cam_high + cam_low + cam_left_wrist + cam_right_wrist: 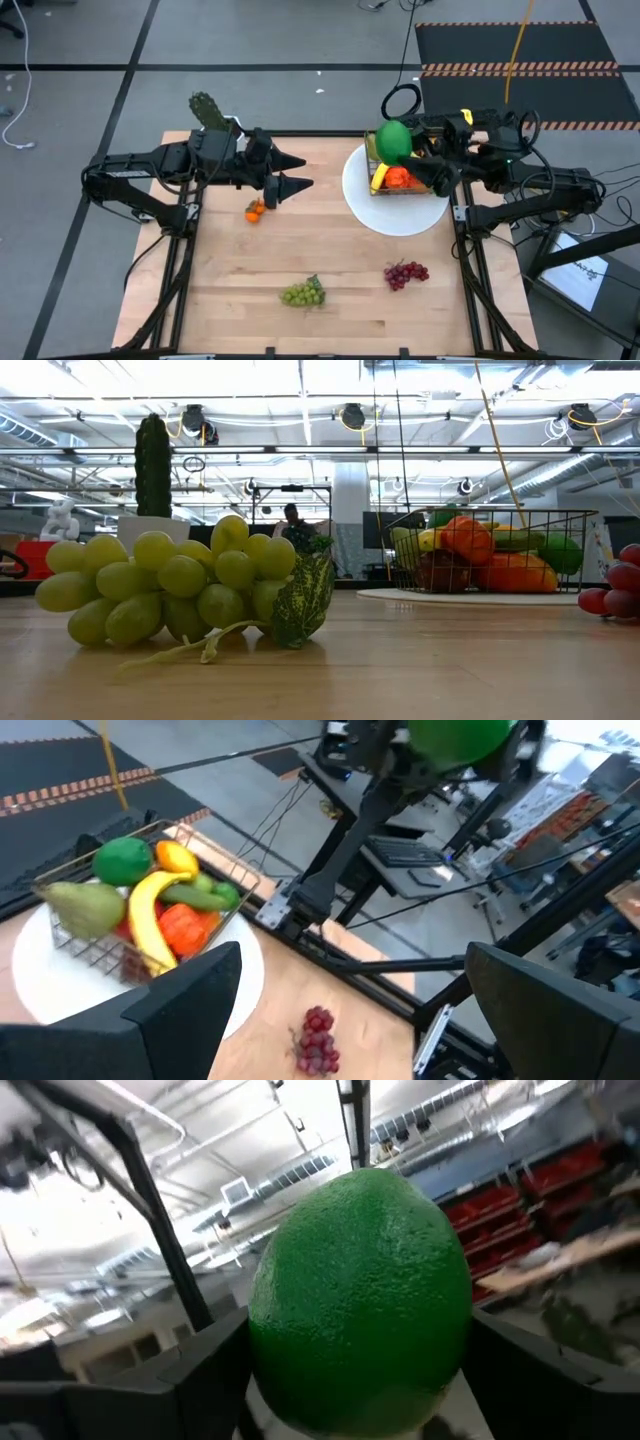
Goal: Build produce basket
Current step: Put the green lime into the gold wire basket
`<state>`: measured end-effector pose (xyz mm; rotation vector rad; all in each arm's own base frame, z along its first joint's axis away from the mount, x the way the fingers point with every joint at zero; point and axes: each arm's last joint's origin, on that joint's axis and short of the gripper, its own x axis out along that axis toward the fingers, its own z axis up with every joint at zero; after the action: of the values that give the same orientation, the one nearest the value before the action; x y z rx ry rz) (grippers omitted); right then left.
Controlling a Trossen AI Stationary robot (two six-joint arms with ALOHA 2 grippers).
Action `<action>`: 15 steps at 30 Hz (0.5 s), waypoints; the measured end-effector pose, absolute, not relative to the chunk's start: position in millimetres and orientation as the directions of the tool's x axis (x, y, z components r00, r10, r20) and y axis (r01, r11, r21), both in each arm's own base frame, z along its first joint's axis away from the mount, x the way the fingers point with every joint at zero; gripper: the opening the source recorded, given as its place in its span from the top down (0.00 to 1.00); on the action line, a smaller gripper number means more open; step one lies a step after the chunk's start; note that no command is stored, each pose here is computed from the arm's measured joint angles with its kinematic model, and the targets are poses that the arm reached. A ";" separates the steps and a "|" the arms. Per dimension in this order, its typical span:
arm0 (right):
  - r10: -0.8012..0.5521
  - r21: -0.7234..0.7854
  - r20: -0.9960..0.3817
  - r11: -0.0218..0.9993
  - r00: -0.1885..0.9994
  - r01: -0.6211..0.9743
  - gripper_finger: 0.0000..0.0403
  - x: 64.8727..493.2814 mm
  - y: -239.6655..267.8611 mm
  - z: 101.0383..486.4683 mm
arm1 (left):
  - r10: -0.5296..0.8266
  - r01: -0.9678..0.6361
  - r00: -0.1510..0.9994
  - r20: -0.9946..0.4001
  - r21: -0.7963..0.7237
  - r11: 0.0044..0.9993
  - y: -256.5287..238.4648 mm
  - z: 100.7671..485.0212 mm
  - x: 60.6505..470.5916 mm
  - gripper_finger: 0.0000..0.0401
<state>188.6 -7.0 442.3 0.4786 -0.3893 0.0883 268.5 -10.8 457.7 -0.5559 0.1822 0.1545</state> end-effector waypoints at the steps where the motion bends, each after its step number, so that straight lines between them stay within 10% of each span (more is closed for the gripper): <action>1: -0.008 0.405 0.384 0.900 0.923 -0.161 0.23 188.7 -7.0 442.2 | 0.093 -0.186 0.975 -0.202 -0.512 0.839 -10.9 458.8 268.7 0.04; 15: -0.013 -0.050 0.335 0.998 0.942 0.031 0.23 190.4 -7.2 437.5 | 0.073 -0.146 0.985 -0.158 -0.525 0.839 -11.6 463.1 269.6 0.04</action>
<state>190.4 -7.2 437.5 -0.0547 -0.3413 -0.0224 269.6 -11.6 463.1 -0.5649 0.1335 0.1161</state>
